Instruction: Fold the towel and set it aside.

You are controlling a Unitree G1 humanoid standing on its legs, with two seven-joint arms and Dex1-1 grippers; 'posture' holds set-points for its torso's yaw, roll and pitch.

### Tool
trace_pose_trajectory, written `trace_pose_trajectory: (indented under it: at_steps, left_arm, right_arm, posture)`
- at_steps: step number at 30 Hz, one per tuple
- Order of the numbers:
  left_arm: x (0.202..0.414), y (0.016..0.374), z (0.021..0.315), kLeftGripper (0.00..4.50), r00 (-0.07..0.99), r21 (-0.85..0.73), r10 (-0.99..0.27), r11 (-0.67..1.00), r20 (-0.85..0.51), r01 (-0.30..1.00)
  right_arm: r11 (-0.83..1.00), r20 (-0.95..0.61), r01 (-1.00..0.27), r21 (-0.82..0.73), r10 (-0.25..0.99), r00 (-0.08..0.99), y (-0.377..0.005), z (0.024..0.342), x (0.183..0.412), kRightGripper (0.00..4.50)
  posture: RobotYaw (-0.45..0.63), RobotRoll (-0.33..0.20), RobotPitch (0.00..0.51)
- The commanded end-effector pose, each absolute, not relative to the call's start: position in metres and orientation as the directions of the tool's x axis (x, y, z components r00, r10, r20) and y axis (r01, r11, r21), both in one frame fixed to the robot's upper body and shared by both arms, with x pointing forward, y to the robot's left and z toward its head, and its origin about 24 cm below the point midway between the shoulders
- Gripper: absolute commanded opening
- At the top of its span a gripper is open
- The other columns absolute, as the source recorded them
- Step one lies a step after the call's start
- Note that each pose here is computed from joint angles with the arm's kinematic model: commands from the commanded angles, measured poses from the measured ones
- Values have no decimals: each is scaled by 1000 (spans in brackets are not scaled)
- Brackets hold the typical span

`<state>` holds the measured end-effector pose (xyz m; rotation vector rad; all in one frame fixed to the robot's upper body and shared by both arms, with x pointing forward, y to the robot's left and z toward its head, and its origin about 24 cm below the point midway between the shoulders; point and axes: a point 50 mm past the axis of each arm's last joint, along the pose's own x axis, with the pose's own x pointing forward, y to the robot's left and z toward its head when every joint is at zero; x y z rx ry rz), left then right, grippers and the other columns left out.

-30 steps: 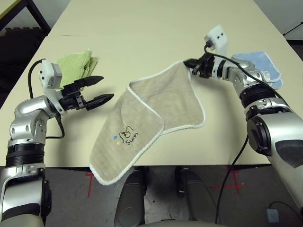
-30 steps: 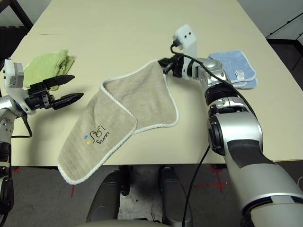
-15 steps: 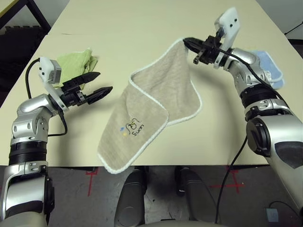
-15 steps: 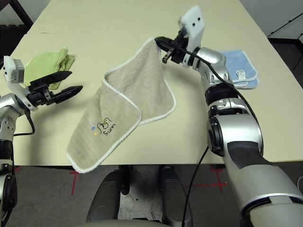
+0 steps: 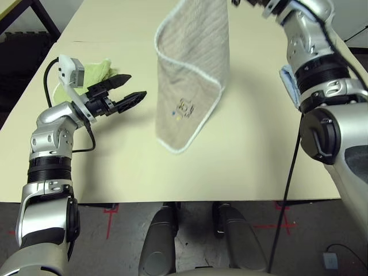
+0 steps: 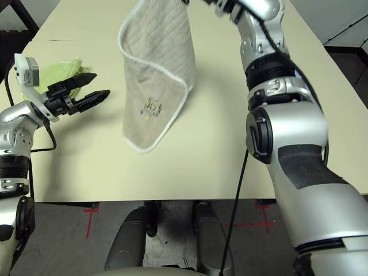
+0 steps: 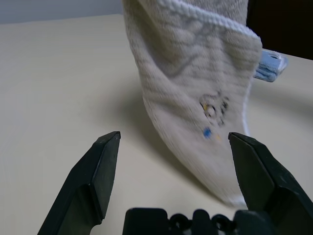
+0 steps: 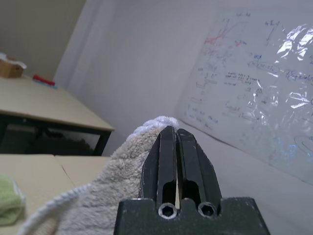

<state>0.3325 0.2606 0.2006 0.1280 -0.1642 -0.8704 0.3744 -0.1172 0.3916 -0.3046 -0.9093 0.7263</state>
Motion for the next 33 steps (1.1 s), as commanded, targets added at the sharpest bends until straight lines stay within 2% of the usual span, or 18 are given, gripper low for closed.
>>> trace_pose_trajectory:
  at_steps: [1,4,9,12,20,26,33]
  left_arm:
    - [332,257,199,4500,627,165,-772,634,99,755]
    - [334,254,200,4500,634,155,-764,645,119,748]
    - [336,252,201,4500,632,147,-764,645,131,750]
    - [339,250,202,4500,631,145,-763,647,140,749]
    - [341,247,213,4500,616,140,-771,636,162,759]
    - [334,255,222,4500,587,147,-804,594,97,791]
    - [328,236,267,4500,539,166,-820,569,194,806]
  right_arm:
    - [698,658,-462,-548,700,277,-110,413,360,78]
    - [655,649,-512,-555,726,226,-99,408,358,78]
    - [704,745,-476,-527,652,140,-106,451,337,78]
    - [717,751,-447,-535,646,137,-109,458,334,78]
    - [661,658,-533,-529,715,234,-106,411,357,78]
    - [664,645,-538,-519,718,264,-106,407,360,78]
    - [625,608,-578,-525,750,260,-93,398,363,78]
  posture:
    - [0,0,200]
    - [1,0,202]
    - [-14,0,200]
    - [-20,0,200]
    - [-17,0,203]
    - [-11,0,208]
    - [18,0,213]
